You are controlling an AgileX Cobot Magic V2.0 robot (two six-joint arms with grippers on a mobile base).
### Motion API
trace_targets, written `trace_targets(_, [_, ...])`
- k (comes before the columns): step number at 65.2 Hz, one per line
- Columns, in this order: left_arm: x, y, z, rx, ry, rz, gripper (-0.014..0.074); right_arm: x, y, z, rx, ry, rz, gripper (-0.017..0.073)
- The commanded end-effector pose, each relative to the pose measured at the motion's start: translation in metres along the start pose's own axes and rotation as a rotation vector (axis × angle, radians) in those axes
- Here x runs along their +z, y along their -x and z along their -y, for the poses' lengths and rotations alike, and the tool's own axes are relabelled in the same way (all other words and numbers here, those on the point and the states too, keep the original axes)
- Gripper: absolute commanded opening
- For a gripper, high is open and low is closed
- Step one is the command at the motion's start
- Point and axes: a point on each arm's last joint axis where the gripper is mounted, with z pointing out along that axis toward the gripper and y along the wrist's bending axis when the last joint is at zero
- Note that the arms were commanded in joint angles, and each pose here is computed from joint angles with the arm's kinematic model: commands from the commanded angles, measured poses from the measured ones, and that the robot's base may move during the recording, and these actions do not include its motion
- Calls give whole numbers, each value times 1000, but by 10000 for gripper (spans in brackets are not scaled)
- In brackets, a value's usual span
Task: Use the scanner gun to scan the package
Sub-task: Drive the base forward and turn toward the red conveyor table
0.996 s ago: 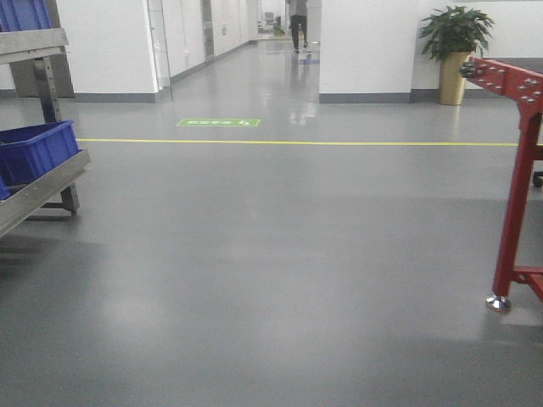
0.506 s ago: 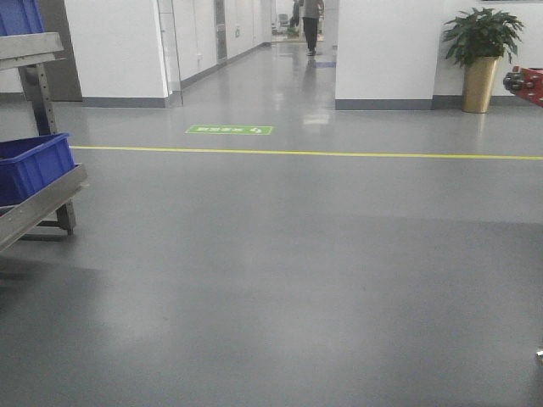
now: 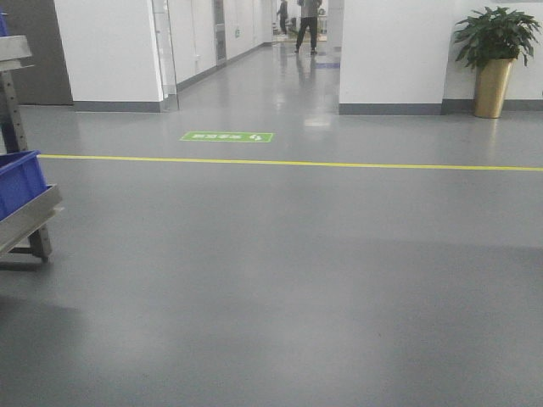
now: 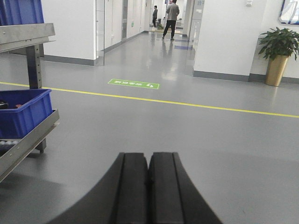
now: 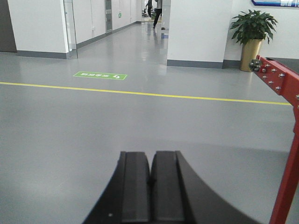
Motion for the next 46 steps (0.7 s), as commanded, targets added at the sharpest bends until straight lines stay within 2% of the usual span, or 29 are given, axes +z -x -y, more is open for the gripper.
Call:
trace_targets(1, [0, 3, 1, -11, -9, 23, -111, 0, 2, 0, 0, -4, 25, -160])
trace_targets(46, [0, 3, 1, -11, -9, 23, -111, 0, 2, 0, 0, -6, 25, -160])
